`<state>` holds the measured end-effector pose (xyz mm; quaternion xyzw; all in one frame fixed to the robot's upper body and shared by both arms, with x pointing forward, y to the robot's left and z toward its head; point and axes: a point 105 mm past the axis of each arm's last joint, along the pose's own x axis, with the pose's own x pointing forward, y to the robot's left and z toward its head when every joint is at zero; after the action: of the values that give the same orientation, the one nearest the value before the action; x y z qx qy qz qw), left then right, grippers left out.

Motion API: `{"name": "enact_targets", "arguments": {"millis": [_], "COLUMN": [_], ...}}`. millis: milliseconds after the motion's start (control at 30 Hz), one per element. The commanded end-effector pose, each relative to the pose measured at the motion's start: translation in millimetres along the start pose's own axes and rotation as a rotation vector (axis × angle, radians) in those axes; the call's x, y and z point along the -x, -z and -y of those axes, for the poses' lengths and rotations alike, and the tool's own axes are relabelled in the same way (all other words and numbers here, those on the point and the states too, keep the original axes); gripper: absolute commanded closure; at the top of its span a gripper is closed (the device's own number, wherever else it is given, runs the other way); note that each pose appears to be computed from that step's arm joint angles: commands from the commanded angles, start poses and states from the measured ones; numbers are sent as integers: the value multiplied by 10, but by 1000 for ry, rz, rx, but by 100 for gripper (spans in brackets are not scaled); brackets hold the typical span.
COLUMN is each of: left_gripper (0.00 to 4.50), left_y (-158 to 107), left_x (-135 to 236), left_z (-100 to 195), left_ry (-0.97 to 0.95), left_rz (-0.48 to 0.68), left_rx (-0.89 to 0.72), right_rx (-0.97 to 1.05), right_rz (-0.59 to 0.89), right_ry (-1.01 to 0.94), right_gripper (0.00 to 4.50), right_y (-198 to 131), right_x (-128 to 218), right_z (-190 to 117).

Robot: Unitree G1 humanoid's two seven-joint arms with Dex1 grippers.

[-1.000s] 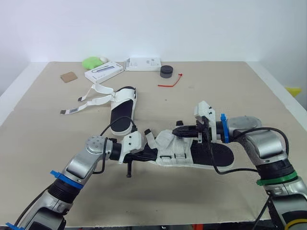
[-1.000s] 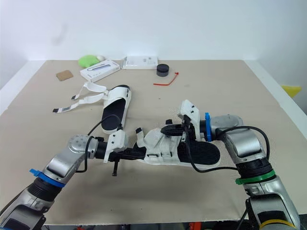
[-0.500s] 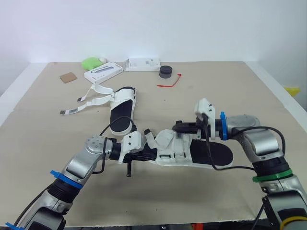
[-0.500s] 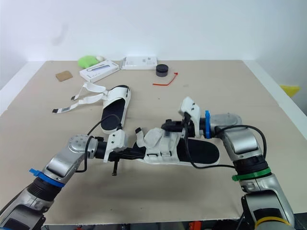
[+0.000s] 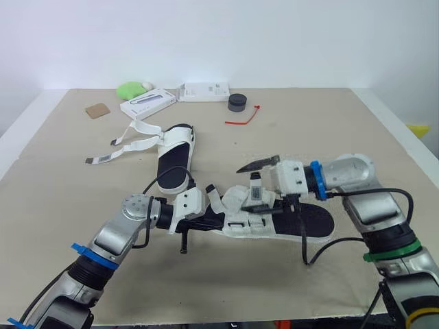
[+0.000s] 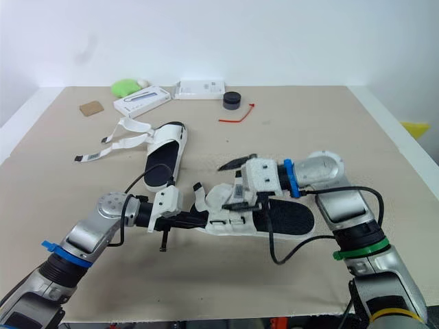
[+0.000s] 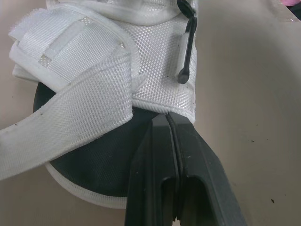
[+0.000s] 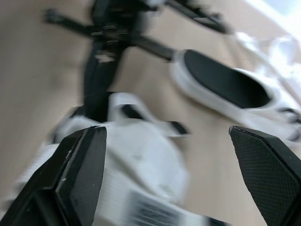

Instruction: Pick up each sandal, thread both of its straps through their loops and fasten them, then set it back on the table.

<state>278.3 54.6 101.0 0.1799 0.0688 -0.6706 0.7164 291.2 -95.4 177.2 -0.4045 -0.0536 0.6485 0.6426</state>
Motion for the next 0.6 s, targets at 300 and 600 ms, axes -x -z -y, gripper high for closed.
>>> {"name": "enact_targets", "arguments": {"millis": [300,600], "left_gripper": [450,450], "left_y": [181,180], "left_x": [12,10], "left_z": [4,9], "left_ry": [-9,-8], "left_rz": [-65,-64], "left_rx": [48,49], "right_rx": [194,262], "right_rz": [-167,-209], "right_ry": [-79,-70], "right_gripper": [11,11], "right_y": [143,218], "right_x": [-114,-95], "right_z": [-98,17]}}
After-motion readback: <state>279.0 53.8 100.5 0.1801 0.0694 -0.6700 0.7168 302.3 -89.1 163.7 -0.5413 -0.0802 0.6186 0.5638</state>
